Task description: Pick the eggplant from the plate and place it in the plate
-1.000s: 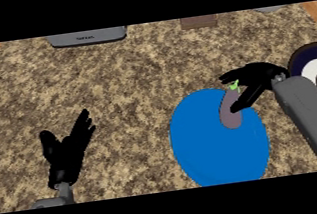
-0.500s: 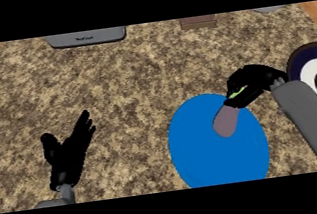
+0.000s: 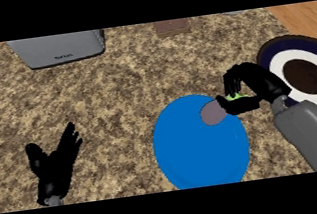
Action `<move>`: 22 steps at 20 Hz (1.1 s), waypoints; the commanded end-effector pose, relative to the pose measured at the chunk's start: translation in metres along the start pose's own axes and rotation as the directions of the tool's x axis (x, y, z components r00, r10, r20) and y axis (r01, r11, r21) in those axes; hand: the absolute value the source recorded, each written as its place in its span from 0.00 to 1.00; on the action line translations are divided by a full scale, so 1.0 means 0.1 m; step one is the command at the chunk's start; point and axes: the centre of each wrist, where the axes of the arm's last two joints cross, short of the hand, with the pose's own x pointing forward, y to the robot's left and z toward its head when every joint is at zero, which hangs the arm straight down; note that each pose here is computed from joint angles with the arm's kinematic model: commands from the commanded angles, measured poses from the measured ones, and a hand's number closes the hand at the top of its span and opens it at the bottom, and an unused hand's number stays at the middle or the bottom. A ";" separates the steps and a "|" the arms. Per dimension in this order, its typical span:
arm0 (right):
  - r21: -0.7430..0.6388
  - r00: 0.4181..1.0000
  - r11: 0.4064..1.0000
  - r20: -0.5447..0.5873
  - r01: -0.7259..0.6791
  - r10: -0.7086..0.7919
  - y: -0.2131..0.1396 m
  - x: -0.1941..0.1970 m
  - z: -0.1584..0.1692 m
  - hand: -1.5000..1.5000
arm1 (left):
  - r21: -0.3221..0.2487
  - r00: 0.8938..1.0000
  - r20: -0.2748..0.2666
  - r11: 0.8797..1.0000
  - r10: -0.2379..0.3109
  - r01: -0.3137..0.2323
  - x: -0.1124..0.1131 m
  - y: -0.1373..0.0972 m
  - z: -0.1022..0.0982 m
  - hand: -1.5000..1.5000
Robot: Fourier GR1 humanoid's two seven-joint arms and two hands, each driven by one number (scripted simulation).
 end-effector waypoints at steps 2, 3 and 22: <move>-0.354 0.972 0.935 0.229 0.034 0.052 -0.07 0.24 0.37 1.00 | 0.042 0.999 -0.031 0.999 0.020 -0.019 -0.14 0.10 0.08 0.50; -0.429 0.974 0.902 0.220 0.041 0.060 -0.14 0.20 0.49 1.00 | 0.057 1.000 -0.021 0.998 0.023 -0.022 -0.11 0.10 0.10 0.50; -0.871 0.945 0.396 0.196 0.290 -0.261 0.25 -0.85 2.44 1.00 | -0.106 0.999 0.038 0.994 -0.034 0.038 0.16 -0.10 0.05 0.50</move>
